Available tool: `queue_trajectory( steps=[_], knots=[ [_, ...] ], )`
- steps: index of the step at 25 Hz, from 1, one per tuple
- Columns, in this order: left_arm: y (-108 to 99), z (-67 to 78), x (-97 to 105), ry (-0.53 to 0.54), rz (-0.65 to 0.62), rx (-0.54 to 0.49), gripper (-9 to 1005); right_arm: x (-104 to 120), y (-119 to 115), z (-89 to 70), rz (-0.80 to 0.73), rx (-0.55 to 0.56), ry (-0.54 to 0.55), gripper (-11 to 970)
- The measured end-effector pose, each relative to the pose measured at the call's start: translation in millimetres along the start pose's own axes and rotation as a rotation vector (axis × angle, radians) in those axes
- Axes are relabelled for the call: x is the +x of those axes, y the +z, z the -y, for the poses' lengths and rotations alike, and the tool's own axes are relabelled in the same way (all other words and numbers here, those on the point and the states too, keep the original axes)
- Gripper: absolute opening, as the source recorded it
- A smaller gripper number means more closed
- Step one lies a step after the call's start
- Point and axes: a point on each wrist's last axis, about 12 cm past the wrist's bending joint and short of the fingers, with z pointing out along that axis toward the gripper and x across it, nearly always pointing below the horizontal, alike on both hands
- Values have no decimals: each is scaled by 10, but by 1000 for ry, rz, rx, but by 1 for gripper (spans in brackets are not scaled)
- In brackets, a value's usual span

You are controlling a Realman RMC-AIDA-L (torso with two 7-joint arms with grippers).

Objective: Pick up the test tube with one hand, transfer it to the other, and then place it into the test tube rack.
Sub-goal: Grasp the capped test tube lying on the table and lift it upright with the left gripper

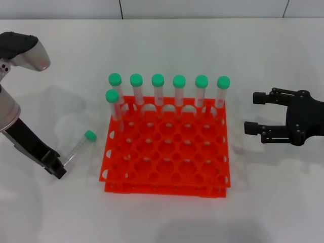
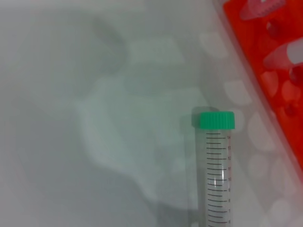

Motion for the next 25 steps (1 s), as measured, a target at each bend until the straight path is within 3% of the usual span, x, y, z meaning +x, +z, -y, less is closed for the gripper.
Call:
queue_trajectory(
  steps=[18, 25],
  knots=[
    [30, -10, 45, -11, 9, 25, 200, 11, -27, -13, 18, 10, 1, 825],
    [-103, -83, 38, -24, 113, 40, 204, 15, -33, -16, 22, 12, 3, 825]
  ],
)
